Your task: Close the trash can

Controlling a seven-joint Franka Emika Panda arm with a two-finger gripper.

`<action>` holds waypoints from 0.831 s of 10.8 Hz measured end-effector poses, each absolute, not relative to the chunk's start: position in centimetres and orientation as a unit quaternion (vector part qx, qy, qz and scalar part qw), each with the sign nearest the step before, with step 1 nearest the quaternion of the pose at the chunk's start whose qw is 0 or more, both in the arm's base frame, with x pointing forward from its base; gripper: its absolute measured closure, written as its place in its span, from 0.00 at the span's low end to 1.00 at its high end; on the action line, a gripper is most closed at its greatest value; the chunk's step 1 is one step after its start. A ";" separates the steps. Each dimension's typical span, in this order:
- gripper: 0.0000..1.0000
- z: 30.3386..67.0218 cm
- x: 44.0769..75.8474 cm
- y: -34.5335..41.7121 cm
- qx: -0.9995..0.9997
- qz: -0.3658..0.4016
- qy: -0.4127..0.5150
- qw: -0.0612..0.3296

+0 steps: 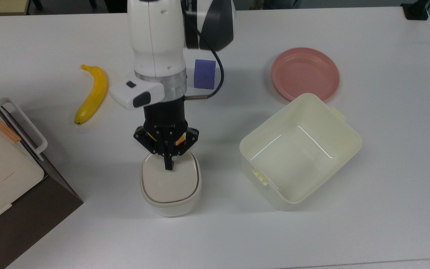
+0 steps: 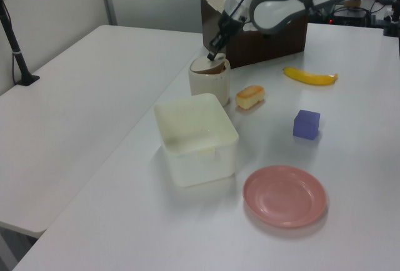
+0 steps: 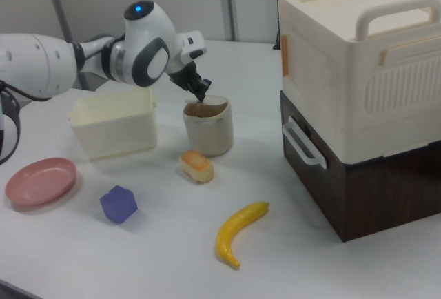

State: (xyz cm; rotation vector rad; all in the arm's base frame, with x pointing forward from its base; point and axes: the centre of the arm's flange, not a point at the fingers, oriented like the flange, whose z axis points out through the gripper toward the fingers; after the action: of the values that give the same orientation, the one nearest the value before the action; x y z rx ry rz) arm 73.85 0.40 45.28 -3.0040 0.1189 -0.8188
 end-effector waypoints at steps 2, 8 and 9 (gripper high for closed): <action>0.99 46.6 73.0 0.4 -0.969 -0.245 0.038 0.015; 0.99 43.2 73.0 0.3 -0.975 -0.218 0.036 0.012; 0.99 43.4 73.0 0.3 -0.975 -0.220 0.036 0.012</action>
State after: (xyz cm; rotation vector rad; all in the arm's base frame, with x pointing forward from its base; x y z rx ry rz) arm 72.95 0.32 43.43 -3.0388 0.1132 -0.6843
